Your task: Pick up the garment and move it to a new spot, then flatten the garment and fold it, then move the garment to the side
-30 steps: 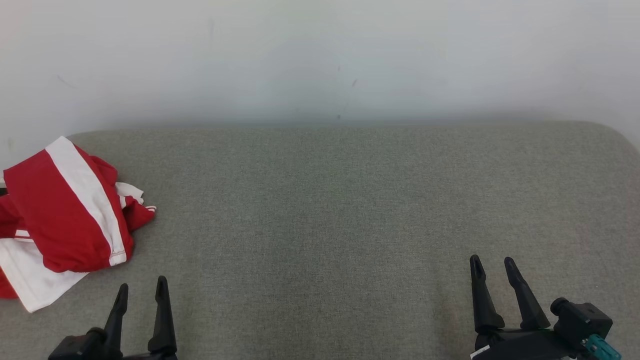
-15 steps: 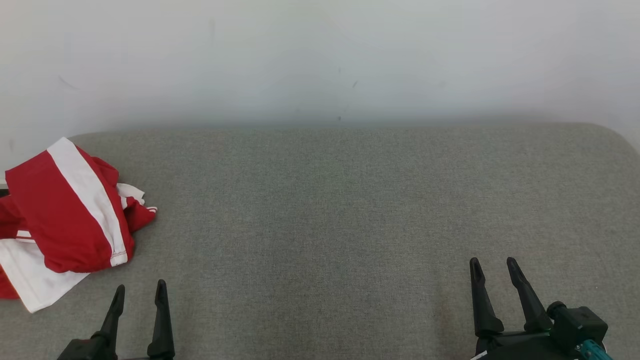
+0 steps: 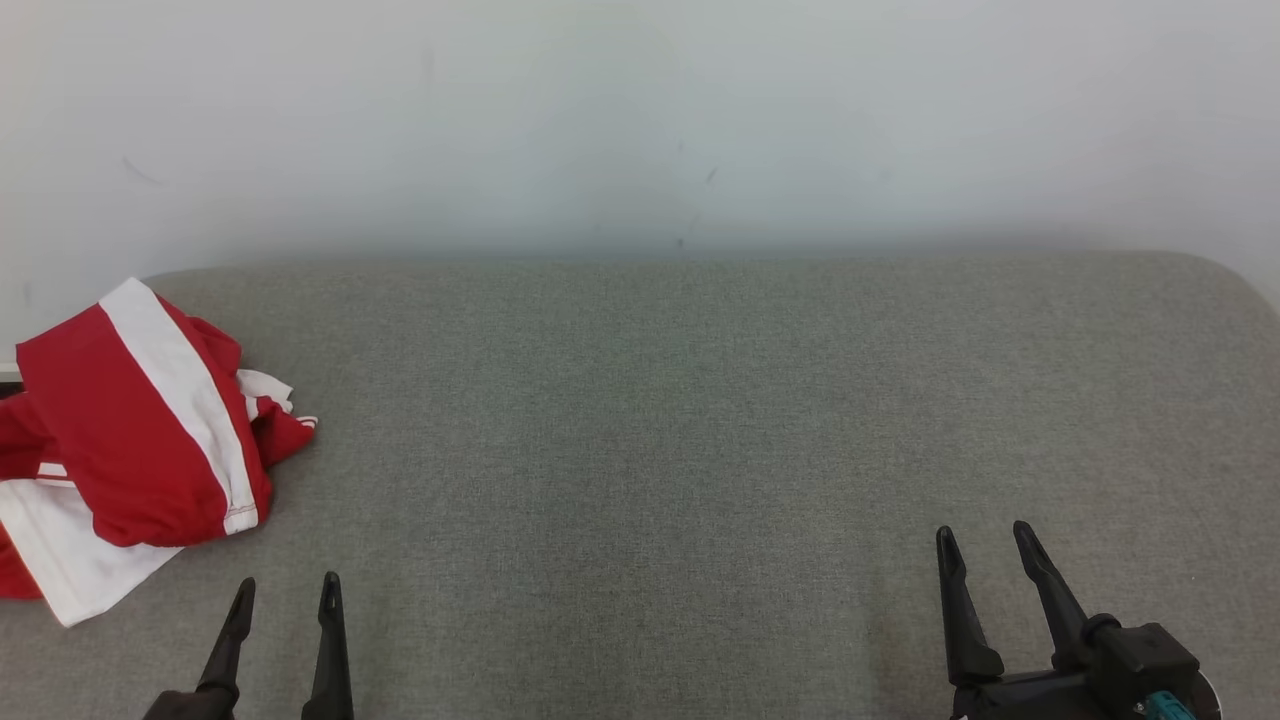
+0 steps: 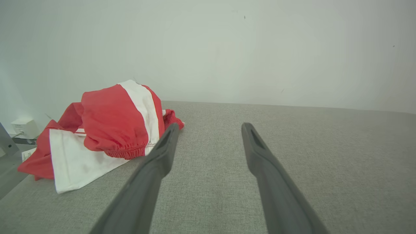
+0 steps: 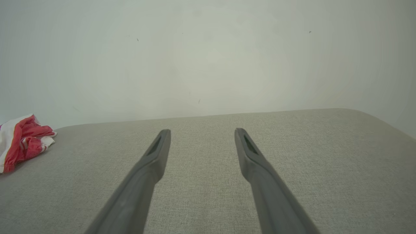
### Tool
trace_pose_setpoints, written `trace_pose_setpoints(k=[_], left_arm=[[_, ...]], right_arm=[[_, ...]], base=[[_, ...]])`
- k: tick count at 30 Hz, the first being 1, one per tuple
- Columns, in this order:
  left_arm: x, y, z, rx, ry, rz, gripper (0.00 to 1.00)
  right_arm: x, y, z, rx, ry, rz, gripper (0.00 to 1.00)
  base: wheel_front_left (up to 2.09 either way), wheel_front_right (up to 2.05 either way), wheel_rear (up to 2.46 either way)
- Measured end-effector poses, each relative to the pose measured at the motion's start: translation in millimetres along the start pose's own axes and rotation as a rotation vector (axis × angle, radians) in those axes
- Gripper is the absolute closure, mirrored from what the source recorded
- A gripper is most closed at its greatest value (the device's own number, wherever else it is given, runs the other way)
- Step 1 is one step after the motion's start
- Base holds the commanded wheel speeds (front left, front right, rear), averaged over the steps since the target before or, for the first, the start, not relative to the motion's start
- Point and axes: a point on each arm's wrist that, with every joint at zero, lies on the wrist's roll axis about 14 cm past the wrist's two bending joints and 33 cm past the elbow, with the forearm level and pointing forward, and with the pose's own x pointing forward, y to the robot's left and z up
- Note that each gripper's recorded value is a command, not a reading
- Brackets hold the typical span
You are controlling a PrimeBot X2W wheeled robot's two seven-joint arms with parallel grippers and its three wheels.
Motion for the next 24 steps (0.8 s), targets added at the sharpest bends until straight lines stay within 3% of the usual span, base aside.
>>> trace_pose_setpoints(k=[11, 24], left_arm=[[0, 2, 2, 0.024, 0.012, -0.014, 0.00], [-2, 11, 8, -0.027, 0.030, 0.013, 0.00]], right_arm=[[0, 5, 3, -0.054, -0.007, 0.023, 0.00], [-1, 0, 7, -0.007, 0.011, 0.001, 0.00]], base=[[0.00, 0.00, 0.00], [0.00, 0.00, 0.00]])
